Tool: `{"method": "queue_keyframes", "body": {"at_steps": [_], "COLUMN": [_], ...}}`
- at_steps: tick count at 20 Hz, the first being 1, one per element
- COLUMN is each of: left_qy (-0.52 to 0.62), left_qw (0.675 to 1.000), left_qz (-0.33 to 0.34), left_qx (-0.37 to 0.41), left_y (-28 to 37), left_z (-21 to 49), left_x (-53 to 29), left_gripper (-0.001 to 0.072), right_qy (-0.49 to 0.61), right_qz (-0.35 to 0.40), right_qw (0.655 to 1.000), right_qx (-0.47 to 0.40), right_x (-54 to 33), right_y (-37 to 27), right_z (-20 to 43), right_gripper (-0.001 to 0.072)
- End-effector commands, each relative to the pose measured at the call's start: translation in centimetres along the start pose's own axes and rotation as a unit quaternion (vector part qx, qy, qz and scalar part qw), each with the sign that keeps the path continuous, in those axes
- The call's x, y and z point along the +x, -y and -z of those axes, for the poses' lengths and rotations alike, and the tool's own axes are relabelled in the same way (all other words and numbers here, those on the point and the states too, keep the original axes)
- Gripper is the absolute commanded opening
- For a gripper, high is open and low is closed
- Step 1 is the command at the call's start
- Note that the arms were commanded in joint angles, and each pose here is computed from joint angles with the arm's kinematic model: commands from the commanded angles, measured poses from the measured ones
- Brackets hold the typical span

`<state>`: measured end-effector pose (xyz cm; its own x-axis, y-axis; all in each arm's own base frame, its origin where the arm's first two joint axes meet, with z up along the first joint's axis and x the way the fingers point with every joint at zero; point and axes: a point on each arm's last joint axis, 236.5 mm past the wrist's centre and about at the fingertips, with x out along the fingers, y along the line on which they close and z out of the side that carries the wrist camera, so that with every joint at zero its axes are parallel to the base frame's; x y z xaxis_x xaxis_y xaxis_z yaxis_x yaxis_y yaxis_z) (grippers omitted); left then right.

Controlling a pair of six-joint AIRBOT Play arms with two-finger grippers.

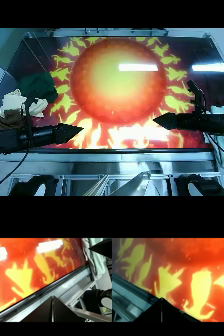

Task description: Fold the shirts.

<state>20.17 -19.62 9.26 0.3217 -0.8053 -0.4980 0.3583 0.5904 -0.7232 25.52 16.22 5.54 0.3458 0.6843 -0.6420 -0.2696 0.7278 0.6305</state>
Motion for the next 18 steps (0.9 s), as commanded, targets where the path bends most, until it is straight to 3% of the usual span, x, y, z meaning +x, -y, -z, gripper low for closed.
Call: {"method": "queue_keyframes", "body": {"at_steps": [1, 4, 6, 7, 9, 10, 18], "left_qy": [-0.005, 0.010, 0.039, 0.045, 0.056, 0.060, 0.021], "left_qw": [1.000, 1.000, 0.997, 0.993, 0.984, 0.979, 0.920], "left_qz": [0.002, -0.009, -0.069, -0.102, -0.165, -0.193, -0.390], "left_qx": [0.001, 0.000, 0.017, 0.025, 0.035, 0.037, 0.042], "left_y": [0.1, -0.5, -3.0, -4.2, -6.7, -7.9, -23.2], "left_z": [0.2, -0.5, -2.9, -4.4, -8.1, -9.9, -20.4], "left_x": [0.0, -0.2, -1.4, -2.4, -5.0, -6.3, -12.2], "left_gripper": [0.0015, 0.0004, 0.0007, 0.0045, 0.0566, 0.0708, 0.0710], "right_qy": [-0.001, 0.000, 0.000, -0.001, 0.000, -0.001, -0.001], "right_qz": [-0.001, 0.000, 0.000, 0.000, 0.000, 0.000, 0.000], "right_qw": [1.000, 1.000, 1.000, 1.000, 1.000, 1.000, 1.000], "right_qx": [0.000, 0.000, 0.000, 0.000, 0.000, 0.000, 0.000], "right_x": [0.0, 0.0, 0.0, 0.0, 0.0, 0.0, 0.0], "right_y": [0.0, 0.0, 0.0, 0.0, 0.0, 0.0, 0.0], "right_z": [0.0, 0.0, 0.0, 0.0, 0.0, 0.0, 0.0], "right_gripper": [0.0018, 0.0018, 0.0018, 0.0018, 0.0018, 0.0018, 0.0018]}}
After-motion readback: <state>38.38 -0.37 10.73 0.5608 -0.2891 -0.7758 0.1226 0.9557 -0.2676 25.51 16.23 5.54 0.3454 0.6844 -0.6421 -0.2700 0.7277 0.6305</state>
